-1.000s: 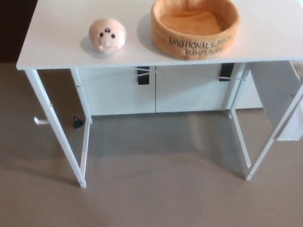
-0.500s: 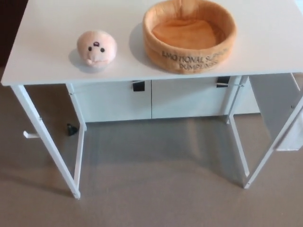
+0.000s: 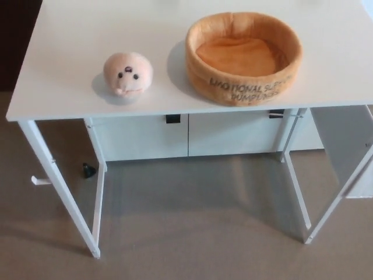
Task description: The robot walks towards a table in front, picks a dumpling toy with left hand and puts it in an orange round plate
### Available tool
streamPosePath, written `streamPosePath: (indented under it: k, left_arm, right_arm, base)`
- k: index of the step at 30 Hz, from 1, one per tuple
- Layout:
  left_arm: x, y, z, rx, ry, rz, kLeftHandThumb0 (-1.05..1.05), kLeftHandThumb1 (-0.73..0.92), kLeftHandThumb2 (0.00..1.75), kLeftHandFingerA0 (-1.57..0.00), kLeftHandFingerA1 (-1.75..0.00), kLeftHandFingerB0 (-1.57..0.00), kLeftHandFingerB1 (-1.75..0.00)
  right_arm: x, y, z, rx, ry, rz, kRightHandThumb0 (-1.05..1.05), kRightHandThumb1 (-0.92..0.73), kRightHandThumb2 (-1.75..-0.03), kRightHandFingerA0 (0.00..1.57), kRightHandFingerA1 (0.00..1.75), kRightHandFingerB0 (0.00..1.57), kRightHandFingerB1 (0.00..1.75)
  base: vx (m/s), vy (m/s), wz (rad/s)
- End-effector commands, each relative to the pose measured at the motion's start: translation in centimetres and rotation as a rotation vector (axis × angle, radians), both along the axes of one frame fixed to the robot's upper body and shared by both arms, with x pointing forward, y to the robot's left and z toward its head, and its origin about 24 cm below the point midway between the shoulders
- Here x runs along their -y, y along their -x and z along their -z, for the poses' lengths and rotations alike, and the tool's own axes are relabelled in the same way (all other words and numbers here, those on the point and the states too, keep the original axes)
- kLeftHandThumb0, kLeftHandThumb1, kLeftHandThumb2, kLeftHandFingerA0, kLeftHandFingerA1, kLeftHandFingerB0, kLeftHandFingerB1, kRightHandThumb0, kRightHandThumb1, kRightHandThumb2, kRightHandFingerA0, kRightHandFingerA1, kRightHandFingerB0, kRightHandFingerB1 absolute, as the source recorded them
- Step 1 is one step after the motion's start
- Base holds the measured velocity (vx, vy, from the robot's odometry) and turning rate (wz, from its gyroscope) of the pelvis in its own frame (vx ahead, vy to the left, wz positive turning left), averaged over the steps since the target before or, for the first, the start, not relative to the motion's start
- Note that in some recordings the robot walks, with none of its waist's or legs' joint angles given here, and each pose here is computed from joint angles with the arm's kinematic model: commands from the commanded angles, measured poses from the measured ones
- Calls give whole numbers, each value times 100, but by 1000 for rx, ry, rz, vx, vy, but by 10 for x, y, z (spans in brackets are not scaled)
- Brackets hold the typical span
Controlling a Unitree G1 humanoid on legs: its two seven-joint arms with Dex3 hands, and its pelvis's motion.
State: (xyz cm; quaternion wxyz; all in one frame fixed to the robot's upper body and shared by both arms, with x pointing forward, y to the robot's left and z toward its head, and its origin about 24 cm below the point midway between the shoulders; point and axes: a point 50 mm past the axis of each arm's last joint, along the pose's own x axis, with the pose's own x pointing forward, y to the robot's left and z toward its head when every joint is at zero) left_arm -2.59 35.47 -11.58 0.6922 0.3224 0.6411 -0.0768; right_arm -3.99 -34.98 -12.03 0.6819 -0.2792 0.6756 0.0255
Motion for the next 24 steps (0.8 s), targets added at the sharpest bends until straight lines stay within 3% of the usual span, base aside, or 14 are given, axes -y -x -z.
streamPosePath:
  k: [1, 9, 24]
  left_arm:
    - [-3, 0, -2, -10, -7, -2, -32, 67, 61, -50, -40, -37, -35]
    - [-3, -6, -1, -3, -7, 25, -32, 67, 60, -53, -42, -37, -35]
    - [-3, -5, -1, -2, 4, 19, -32, 68, 61, -50, -41, -37, -35]
  right_arm:
    - [3, -2, -2, 1, 7, -4, -27, -65, -60, 70, 45, 45, 35]
    - [3, -6, -1, 13, 7, 25, -25, -61, -58, 69, 46, 45, 35]
    - [2, -5, -1, 2, -5, 3, -26, -62, -59, 66, 45, 44, 35]
  base:
    - [-8, -377, 17]
    - [35, -81, -4]
    - [115, 161, -6]
